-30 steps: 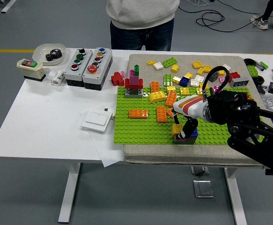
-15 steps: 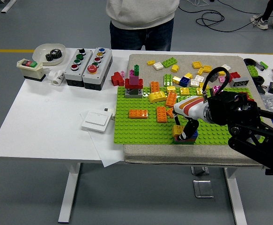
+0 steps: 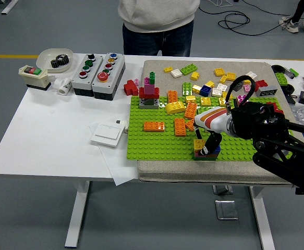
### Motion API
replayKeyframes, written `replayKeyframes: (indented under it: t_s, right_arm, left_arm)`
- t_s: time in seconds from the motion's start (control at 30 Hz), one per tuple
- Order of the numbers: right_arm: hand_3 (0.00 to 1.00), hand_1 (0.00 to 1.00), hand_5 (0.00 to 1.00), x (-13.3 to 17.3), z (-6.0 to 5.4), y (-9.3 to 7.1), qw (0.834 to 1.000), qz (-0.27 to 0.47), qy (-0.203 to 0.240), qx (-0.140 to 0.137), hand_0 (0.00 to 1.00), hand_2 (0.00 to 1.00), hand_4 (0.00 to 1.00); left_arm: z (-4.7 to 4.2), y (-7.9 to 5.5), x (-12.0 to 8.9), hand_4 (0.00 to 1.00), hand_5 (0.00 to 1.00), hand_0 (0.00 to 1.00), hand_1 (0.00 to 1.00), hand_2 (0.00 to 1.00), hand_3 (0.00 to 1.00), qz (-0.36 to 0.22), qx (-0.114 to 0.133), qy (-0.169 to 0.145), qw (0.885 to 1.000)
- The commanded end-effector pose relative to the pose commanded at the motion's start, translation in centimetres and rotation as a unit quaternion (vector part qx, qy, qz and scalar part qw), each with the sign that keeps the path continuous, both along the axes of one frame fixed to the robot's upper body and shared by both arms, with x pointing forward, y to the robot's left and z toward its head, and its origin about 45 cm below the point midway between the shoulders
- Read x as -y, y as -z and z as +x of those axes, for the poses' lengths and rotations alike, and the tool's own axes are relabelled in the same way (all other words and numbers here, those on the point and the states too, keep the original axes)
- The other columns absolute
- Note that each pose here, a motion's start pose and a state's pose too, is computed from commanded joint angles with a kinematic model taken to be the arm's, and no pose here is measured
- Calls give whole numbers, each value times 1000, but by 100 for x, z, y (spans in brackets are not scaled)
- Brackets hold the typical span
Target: Pick up the brick,pile it on top of brick,press brick,pick up the brick,pile it on top of brick,press brick
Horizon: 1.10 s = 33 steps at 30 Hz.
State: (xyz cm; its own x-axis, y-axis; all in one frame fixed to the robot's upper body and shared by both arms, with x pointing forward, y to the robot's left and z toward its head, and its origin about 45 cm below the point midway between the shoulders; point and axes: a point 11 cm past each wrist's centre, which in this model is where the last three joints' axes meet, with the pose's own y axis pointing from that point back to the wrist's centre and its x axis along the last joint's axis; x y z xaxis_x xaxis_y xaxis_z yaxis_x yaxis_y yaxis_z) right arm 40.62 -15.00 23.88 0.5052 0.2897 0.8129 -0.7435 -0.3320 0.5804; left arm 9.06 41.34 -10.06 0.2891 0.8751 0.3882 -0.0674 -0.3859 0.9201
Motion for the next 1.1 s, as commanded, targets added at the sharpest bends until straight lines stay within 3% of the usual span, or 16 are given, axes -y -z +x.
replayKeyframes:
  t_s: [1.1]
  right_arm:
    - [412,2,250,42,-3,40,1000,-3,-1,-13,2,36,876]
  left_arm:
    - [18,-2,6,716,682,700,717,745,608,-1,2,0,1000]
